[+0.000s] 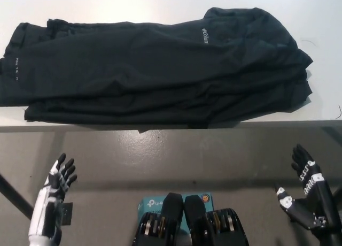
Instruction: The robot grabs the right edges of the black jacket on the table, and folds it in half
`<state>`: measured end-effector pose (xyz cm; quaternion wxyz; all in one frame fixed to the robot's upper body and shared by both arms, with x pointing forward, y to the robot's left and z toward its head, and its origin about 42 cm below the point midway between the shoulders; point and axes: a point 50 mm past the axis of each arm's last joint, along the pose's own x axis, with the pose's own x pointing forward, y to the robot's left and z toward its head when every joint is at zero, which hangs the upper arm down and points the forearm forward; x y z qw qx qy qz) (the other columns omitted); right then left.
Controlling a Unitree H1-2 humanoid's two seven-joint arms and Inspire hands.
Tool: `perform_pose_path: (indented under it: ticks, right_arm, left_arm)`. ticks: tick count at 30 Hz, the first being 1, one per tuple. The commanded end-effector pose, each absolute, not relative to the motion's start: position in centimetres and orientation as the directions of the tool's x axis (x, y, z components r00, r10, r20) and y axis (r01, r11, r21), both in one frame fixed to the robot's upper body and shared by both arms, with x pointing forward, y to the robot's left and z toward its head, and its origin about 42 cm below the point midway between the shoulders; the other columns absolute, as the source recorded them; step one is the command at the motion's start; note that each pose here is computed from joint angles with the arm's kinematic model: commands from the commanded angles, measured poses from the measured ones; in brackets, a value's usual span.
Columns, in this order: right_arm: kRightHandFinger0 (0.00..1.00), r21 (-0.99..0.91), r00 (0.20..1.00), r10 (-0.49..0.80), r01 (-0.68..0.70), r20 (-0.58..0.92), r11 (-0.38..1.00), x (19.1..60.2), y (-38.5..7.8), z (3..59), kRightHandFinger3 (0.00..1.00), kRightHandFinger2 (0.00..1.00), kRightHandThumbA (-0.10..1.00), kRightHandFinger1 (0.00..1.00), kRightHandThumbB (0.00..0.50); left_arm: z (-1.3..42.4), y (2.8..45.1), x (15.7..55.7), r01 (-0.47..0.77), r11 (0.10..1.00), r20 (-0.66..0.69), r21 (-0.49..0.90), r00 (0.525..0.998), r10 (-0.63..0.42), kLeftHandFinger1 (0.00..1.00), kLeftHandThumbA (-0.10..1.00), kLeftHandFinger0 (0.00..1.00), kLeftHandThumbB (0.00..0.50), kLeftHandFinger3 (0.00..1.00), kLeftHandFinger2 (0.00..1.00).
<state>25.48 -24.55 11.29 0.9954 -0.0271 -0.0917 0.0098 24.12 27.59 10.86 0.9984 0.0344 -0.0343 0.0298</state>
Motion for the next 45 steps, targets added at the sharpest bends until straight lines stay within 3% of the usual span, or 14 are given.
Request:
perform_pose_path:
  ticks: [1,3,5,6,9,10,12,16,18,22,29,33,38,45]
  right_arm:
    - [1.00,-0.018,0.925,-0.036,0.046,0.379,0.999,24.7,-24.4,15.4,1.00,1.00,0.84,1.00,0.150]
    - [1.00,-0.002,0.906,-0.043,0.048,0.422,0.999,24.6,-24.5,18.0,1.00,1.00,0.87,1.00,0.157]
    - [1.00,0.047,0.881,-0.045,0.026,0.471,0.999,25.3,-25.2,20.8,1.00,1.00,0.80,1.00,0.191]
    - [1.00,0.049,0.872,-0.047,0.026,0.488,0.998,26.0,-25.7,22.6,1.00,1.00,0.79,1.00,0.243]
    - [1.00,0.025,0.856,-0.062,0.058,0.514,0.998,27.6,-27.0,24.9,1.00,1.00,0.79,1.00,0.301]
    - [1.00,0.021,0.857,-0.063,0.061,0.512,0.998,27.8,-27.2,25.2,1.00,1.00,0.80,1.00,0.305]
    - [1.00,-0.019,0.853,-0.048,0.067,0.520,0.998,30.4,-27.9,27.2,1.00,1.00,0.86,1.00,0.248]
    - [1.00,-0.003,0.873,-0.057,0.067,0.484,0.998,34.1,-28.7,28.5,1.00,1.00,0.87,1.00,0.200]
    - [1.00,0.016,0.889,-0.077,0.078,0.451,0.997,35.7,-29.3,28.8,1.00,1.00,0.95,1.00,0.228]
    - [1.00,0.100,0.936,-0.070,0.037,0.345,0.994,39.7,-30.9,29.6,1.00,1.00,0.97,1.00,0.270]
    - [1.00,0.043,0.981,0.004,-0.012,0.196,0.999,45.7,-33.0,30.2,1.00,1.00,1.00,1.00,0.267]
    - [1.00,0.145,0.998,0.000,-0.009,0.059,0.989,48.8,-33.8,29.3,1.00,1.00,0.94,1.00,0.350]
    - [1.00,0.181,1.000,0.018,-0.017,-0.004,0.983,51.0,-34.6,28.2,1.00,1.00,1.00,1.00,0.339]
    - [1.00,0.249,0.997,0.029,-0.011,-0.071,0.969,52.2,-35.4,26.0,1.00,1.00,1.00,1.00,0.384]
  left_arm:
    - [11.9,27.8,23.5,-0.029,0.997,0.129,0.076,0.991,0.019,1.00,1.00,1.00,0.108,1.00,1.00]
    - [11.7,27.7,23.2,-0.026,0.997,0.129,0.066,0.992,0.017,1.00,1.00,1.00,0.098,1.00,1.00]
    - [11.4,27.6,22.5,-0.023,0.997,0.116,0.075,0.993,0.014,1.00,1.00,1.00,0.108,1.00,1.00]
    - [11.2,27.6,22.1,-0.018,0.997,0.102,0.078,0.995,0.010,1.00,1.00,1.00,0.105,1.00,1.00]
    - [10.6,27.2,20.7,-0.019,0.996,0.074,0.089,0.997,0.012,1.00,1.00,1.00,0.110,1.00,1.00]
    - [10.4,27.1,20.5,-0.019,0.996,0.069,0.087,0.998,0.013,1.00,1.00,1.00,0.109,1.00,1.00]
    - [10.2,27.0,19.8,-0.027,0.995,0.066,0.093,0.998,0.021,1.00,1.00,1.00,0.101,1.00,1.00]
    - [10.0,27.4,19.3,-0.036,0.995,0.055,0.096,0.998,0.031,1.00,1.00,1.00,0.094,1.00,1.00]
    - [10.0,27.5,19.3,-0.032,0.995,0.060,0.096,0.998,0.026,1.00,1.00,1.00,0.088,1.00,1.00]
    - [10.2,27.5,19.5,-0.023,0.995,0.072,0.099,0.997,0.016,1.00,1.00,1.00,0.088,1.00,1.00]
    - [10.4,27.4,19.8,-0.025,0.992,0.067,0.120,0.998,0.017,1.00,1.00,1.00,0.079,1.00,1.00]
    - [10.5,27.3,19.8,-0.031,0.994,0.073,0.107,0.997,0.024,1.00,1.00,1.00,0.083,1.00,1.00]
    - [10.5,27.5,20.0,-0.034,0.994,0.080,0.106,0.996,0.026,1.00,1.00,1.00,0.090,1.00,1.00]
    - [10.7,27.3,20.3,-0.026,0.994,0.087,0.105,0.996,0.017,1.00,1.00,1.00,0.087,1.00,1.00]
